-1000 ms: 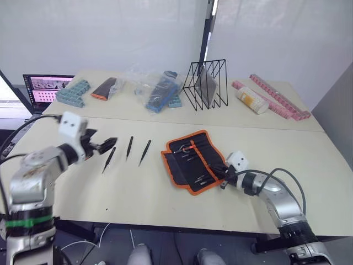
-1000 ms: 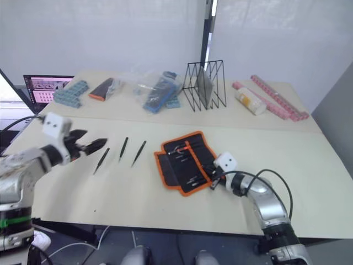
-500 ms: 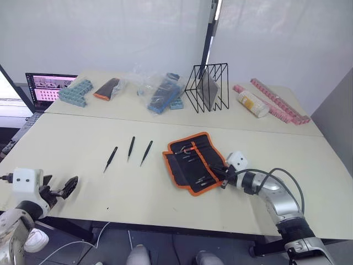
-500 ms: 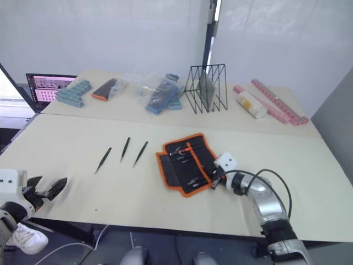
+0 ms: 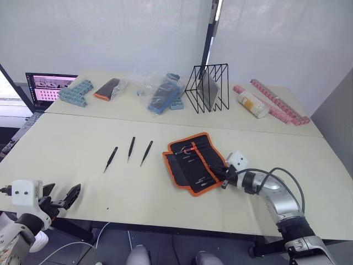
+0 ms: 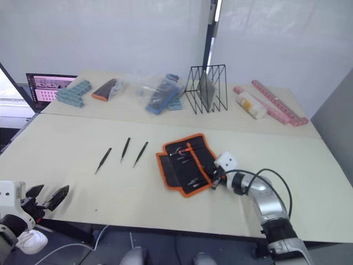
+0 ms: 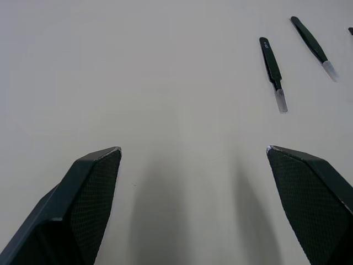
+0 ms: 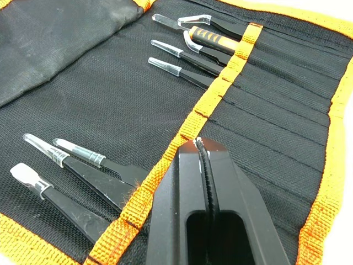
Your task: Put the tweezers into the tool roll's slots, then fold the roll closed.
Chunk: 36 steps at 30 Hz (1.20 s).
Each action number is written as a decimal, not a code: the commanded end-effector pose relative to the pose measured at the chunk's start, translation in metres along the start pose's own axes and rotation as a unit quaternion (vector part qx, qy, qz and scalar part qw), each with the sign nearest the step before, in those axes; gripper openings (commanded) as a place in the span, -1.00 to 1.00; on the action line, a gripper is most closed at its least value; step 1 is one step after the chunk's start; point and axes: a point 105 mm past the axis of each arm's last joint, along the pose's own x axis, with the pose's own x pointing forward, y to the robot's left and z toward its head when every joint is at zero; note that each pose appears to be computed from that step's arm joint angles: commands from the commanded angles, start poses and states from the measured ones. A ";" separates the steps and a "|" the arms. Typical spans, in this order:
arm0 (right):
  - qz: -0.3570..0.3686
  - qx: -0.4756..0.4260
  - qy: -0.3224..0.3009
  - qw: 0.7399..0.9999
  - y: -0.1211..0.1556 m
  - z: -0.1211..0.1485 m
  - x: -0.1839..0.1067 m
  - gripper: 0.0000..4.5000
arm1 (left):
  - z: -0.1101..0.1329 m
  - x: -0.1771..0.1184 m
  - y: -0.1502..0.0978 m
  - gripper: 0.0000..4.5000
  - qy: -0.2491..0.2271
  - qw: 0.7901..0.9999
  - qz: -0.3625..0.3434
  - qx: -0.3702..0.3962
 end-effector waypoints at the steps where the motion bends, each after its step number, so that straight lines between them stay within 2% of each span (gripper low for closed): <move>1: 0.007 0.025 0.069 0.997 0.006 -0.039 -0.010 -1.00 | 0.010 -0.001 -0.006 0.99 -0.017 1.000 -0.015 0.017; 12: -0.004 0.026 0.071 0.997 0.005 -0.040 -0.013 -1.00 | 0.016 0.023 -0.040 0.99 -0.024 0.996 -0.079 0.027; 17: -0.020 0.036 0.068 0.997 0.005 -0.042 -0.015 -1.00 | 0.021 0.048 -0.041 0.99 -0.035 0.998 -0.054 0.004; 21: -0.024 0.037 0.066 0.997 0.008 -0.041 -0.016 -1.00 | 0.027 0.070 -0.059 0.99 -0.039 0.997 -0.064 0.011; 26: -0.032 0.036 0.064 0.997 0.005 -0.037 -0.016 -1.00 | 0.030 0.095 -0.062 0.99 -0.028 0.998 -0.044 0.041; 33: -0.037 0.035 0.062 0.997 0.004 -0.033 -0.015 -1.00 | 0.020 0.103 -0.070 0.99 0.006 0.998 -0.044 0.050; 34: -0.037 0.035 0.062 0.997 0.004 -0.032 -0.015 -1.00 | 0.018 0.103 -0.070 0.75 0.012 0.998 -0.045 0.051; 36: -0.038 0.035 0.062 0.997 0.004 -0.032 -0.015 -1.00 | 0.016 0.103 -0.070 0.52 0.019 0.997 -0.046 0.053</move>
